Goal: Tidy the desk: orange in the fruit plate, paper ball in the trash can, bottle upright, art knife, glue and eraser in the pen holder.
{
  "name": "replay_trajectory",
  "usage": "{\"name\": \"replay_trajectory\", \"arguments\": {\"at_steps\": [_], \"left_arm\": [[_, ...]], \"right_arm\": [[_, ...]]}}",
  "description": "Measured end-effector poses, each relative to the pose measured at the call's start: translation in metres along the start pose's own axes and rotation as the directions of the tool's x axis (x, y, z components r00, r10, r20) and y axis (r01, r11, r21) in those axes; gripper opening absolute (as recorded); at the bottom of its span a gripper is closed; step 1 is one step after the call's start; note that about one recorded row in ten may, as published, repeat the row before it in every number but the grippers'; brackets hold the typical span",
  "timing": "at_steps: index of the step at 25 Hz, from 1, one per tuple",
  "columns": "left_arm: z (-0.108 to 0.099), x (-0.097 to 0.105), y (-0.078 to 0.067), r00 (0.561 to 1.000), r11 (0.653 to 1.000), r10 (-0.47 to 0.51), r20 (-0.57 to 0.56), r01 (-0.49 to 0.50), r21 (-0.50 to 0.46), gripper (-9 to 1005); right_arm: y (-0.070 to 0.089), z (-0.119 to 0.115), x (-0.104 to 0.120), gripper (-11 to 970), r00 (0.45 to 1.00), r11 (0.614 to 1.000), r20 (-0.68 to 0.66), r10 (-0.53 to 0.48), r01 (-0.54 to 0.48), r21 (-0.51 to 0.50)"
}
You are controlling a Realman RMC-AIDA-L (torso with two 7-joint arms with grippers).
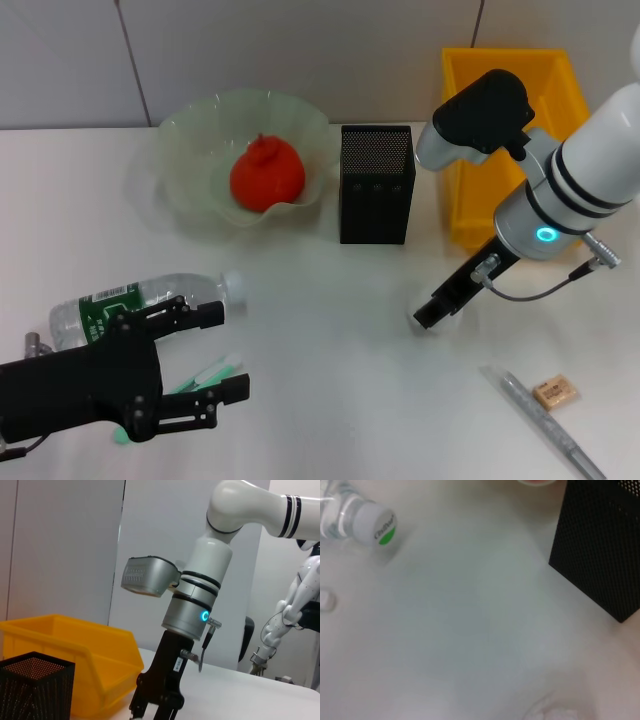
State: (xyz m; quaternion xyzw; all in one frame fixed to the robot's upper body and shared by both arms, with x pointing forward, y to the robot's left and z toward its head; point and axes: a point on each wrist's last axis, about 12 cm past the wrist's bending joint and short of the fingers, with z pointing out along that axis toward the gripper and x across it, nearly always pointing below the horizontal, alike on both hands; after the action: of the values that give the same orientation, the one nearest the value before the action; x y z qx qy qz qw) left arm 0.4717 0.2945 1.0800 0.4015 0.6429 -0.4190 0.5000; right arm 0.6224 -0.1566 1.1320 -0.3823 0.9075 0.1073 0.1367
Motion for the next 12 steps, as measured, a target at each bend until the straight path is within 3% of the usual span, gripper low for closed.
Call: {"name": "replay_trajectory", "arguments": {"at_steps": [3, 7, 9, 12], "left_arm": [[-0.002, 0.001, 0.000, 1.000, 1.000, 0.001, -0.004, -0.001, -0.007, 833], [-0.006, 0.006, 0.000, 1.000, 1.000, -0.015, -0.008, 0.014, -0.024, 832], [-0.007, 0.008, -0.001, 1.000, 0.999, -0.016, -0.004, 0.016, -0.032, 832], [-0.007, 0.008, -0.001, 1.000, 0.999, -0.015, -0.004, 0.014, -0.034, 831]], "right_arm": [[0.000, -0.012, -0.002, 594, 1.000, 1.000, 0.013, -0.006, 0.006, 0.003], [0.002, -0.051, -0.003, 566, 0.998, 1.000, 0.055, -0.018, 0.017, 0.016], [0.000, -0.084, 0.000, 554, 0.996, 0.996, 0.089, -0.018, 0.011, 0.083], [-0.003, -0.101, 0.002, 554, 0.995, 0.986, 0.095, -0.008, -0.008, 0.168]]}}
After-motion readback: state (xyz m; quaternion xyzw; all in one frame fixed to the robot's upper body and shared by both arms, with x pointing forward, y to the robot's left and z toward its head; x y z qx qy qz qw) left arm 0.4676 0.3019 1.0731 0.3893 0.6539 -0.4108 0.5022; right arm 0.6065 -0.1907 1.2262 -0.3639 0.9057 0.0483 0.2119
